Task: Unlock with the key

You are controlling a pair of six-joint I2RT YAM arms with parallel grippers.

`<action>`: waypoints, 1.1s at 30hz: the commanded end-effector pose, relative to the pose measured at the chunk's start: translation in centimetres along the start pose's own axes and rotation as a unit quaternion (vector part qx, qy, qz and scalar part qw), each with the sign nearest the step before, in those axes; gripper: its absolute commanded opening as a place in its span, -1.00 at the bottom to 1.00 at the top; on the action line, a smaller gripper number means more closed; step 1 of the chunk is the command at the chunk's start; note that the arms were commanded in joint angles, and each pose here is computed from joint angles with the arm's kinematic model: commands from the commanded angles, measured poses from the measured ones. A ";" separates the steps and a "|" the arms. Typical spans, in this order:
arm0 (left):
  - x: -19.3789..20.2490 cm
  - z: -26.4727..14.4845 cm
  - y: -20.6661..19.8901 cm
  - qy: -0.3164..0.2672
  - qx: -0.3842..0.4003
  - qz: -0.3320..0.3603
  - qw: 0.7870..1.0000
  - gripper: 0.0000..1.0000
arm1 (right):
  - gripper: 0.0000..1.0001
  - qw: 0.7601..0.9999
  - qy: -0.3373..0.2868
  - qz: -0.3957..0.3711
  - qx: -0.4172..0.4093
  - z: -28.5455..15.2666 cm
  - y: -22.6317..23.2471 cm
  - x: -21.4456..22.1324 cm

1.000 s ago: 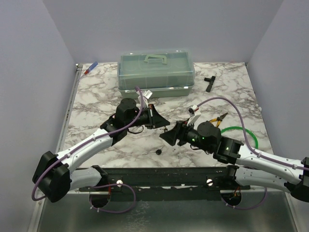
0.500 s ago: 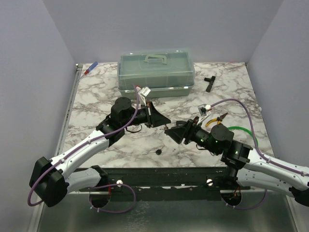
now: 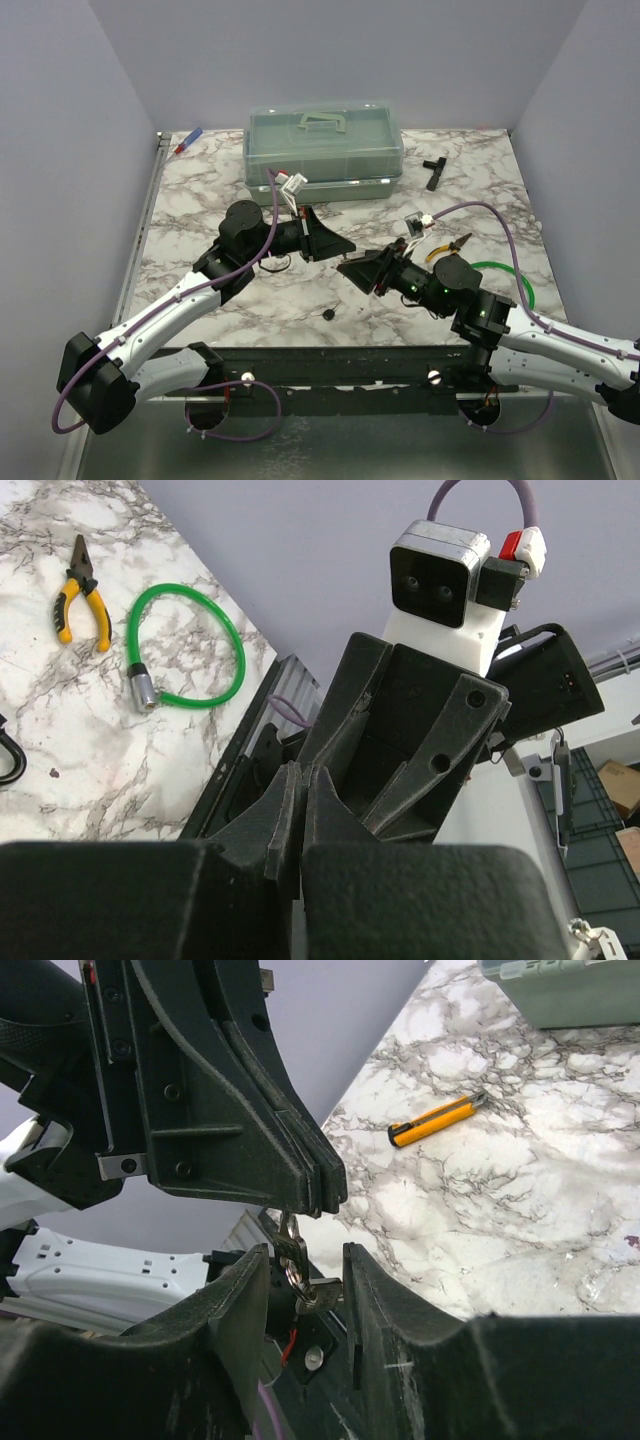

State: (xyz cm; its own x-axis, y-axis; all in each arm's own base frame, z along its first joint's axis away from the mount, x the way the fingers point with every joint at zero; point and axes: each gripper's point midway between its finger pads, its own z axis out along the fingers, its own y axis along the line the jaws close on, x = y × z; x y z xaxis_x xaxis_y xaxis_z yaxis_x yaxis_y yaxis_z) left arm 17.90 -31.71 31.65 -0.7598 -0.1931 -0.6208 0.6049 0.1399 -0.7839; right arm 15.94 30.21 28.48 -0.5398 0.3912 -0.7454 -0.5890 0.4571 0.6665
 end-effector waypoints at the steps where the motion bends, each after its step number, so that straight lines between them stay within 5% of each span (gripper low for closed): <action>1: -0.5 -0.3 -1.9 -0.004 0.036 0.017 0.999 -1.00 | -0.20 0.999 -0.018 -0.004 -0.040 -0.1 2.0 -1.2; 14: -0.6 -0.5 -2.0 -0.011 0.037 0.021 0.999 -1.00 | -0.40 0.999 -0.022 0.009 -0.039 0.1 2.1 -1.5; 19: -0.6 -0.7 -2.1 -0.017 0.036 0.021 0.999 -1.00 | -0.20 0.999 -0.035 0.020 -0.028 -0.3 1.6 -1.9; 25: -0.6 -0.7 -1.8 -0.020 0.033 0.018 0.999 -1.00 | -0.40 0.998 -0.047 0.023 -0.033 -0.5 1.7 -2.2; 33: -0.7 -0.5 -1.6 -0.027 0.033 0.013 0.999 -1.00 | -0.42 0.998 -0.032 0.021 -0.040 0.3 2.1 -1.6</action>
State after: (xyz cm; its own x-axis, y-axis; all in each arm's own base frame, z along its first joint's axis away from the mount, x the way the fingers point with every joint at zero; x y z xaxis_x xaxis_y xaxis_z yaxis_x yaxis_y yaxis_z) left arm 17.35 -31.41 32.77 -0.7474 -0.2188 -0.6273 0.6226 0.0990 -0.7763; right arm 15.80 30.38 30.58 -0.5313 0.4513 -0.7170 -0.6031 0.3929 0.6942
